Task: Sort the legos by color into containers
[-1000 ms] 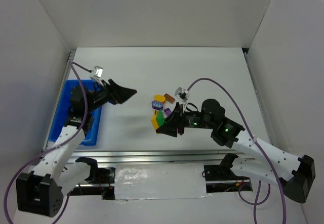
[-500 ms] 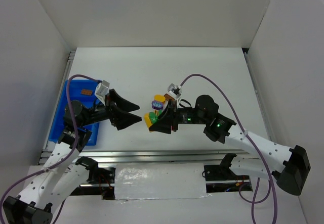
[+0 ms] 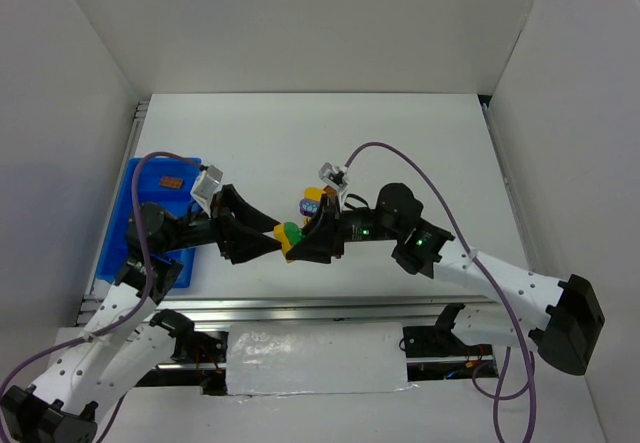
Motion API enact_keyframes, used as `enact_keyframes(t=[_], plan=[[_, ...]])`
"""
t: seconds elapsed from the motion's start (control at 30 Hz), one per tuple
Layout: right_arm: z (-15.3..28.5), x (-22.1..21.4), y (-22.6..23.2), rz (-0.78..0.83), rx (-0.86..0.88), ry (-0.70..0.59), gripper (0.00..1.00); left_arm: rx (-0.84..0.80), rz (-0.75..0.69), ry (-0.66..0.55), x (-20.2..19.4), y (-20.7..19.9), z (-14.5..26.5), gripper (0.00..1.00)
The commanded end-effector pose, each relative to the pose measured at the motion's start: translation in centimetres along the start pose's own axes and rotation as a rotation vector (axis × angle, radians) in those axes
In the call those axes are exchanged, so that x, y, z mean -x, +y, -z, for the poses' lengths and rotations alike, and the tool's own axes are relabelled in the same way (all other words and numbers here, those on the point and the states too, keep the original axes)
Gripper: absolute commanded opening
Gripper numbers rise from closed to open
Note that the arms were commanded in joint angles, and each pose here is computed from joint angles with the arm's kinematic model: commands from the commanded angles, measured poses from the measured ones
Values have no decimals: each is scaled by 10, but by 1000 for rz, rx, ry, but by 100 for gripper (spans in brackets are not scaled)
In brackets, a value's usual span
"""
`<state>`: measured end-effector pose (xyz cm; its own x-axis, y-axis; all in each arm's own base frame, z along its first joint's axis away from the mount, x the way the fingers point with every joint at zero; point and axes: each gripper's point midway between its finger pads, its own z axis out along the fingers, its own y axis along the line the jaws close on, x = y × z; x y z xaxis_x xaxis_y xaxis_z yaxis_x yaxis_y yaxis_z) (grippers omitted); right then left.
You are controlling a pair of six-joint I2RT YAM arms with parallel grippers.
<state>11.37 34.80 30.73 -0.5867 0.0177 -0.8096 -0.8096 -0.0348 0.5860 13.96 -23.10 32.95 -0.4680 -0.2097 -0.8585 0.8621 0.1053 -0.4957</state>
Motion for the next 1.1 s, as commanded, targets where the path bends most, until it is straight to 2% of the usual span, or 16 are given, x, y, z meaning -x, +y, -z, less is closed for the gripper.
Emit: enact_keyframes(t=[0.0, 0.07, 0.17, 0.27, 0.33, 0.4, 0.5, 0.6, 0.67, 0.77, 0.87, 0.9, 0.93, 0.97, 1.0, 1.07], plan=[[-6, 26, 24, 76, 88, -50, 0, -64, -75, -14, 13, -23, 0, 71], [-8, 26, 23, 76, 90, -49, 0, -63, -76, -16, 14, -24, 0, 70], [-10, 27, 19, 77, 81, -53, 0, -88, -84, -25, 19, -32, 0, 61], [-10, 28, 18, 84, 75, -58, 0, -100, -85, -25, 21, -37, 0, 57], [-10, 28, 17, 88, 70, -63, 0, -107, -90, -22, 21, -40, 0, 42], [-9, 29, 18, 90, 68, -65, 0, -103, -94, -23, 22, -41, 0, 37], [-11, 27, 17, 84, 69, -53, 0, -101, -88, -21, 23, -41, -2, 38], [-15, 25, 15, 89, 52, -47, 0, -99, -86, -17, 23, -40, -3, 48], [-16, 23, 13, 91, 43, -46, 0, -94, -82, -10, 21, -37, -4, 50], [-15, 25, 11, 93, 24, -59, 0, -97, -75, -2, 20, -37, -6, 37], [-16, 24, 7, 93, 11, -52, 1, -98, -77, 2, 20, -36, -7, 4], [-16, 24, 9, 95, 17, -53, 13, -91, -70, 7, 19, -35, -7, 0], [-15, 23, 9, 96, 22, -52, 59, -87, -70, 9, 18, -34, -7, 0], [-12, 22, 13, 106, 31, -59, 89, -81, -90, 3, 21, -34, -7, 0], [-9, 22, 13, 112, 28, -66, 99, -71, -83, 9, 20, -33, -7, 0], [-1, 20, 16, 138, 21, -66, 100, -69, -98, 13, 20, -34, -6, 0]])
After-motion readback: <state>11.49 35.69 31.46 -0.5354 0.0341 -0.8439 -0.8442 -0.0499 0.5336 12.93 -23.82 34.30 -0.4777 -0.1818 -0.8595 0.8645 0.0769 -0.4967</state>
